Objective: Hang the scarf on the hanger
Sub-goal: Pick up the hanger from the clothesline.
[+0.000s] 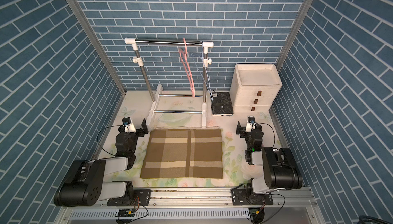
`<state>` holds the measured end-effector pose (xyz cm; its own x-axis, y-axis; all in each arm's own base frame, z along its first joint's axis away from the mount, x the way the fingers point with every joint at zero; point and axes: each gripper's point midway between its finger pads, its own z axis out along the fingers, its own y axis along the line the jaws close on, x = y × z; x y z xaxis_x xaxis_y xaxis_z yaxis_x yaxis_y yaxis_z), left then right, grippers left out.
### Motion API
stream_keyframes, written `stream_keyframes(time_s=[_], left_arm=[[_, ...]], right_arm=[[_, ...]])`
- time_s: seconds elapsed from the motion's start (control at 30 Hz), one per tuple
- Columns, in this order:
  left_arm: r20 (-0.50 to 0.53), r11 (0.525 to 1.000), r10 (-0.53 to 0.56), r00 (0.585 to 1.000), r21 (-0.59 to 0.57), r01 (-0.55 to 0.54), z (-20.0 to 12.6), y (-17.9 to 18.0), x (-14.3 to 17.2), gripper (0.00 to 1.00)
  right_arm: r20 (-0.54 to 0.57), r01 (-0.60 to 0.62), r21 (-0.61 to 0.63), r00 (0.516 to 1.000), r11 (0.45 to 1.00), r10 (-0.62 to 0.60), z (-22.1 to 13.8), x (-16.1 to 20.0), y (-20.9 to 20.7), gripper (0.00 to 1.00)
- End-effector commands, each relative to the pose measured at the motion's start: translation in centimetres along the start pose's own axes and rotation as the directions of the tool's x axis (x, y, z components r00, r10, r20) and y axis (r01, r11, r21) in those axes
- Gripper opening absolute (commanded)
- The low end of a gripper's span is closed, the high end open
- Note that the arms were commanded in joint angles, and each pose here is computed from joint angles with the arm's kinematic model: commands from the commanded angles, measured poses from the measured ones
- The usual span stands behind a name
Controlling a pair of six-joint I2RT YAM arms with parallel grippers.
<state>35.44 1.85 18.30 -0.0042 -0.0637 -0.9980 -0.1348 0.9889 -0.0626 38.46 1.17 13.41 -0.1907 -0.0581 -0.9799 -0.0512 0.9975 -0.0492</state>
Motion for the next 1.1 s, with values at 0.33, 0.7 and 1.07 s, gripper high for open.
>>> stream_keyframes(time_s=[0.33, 0.7, 1.07], left_arm=[[-0.122, 0.885, -0.429, 0.895, 0.14, 0.444, -0.7, -4.1, -9.5, 1.0], [-0.251, 0.86, -0.415, 0.874, 0.204, 0.467, -1.0, -10.6, -11.7, 1.0], [-0.324, 0.851, -0.391, 0.861, 0.228, 0.473, -0.8, -14.6, -12.3, 1.0]], right_arm=[[-0.007, -0.227, -0.083, 0.974, 0.97, 0.227, -3.7, -10.6, 1.6, 0.99], [0.004, -0.201, -0.345, 0.977, 0.917, 0.215, -6.9, -22.1, 11.3, 0.96], [-0.006, -0.173, -0.533, 0.98, 0.828, 0.201, -5.4, -30.3, 23.4, 0.91]])
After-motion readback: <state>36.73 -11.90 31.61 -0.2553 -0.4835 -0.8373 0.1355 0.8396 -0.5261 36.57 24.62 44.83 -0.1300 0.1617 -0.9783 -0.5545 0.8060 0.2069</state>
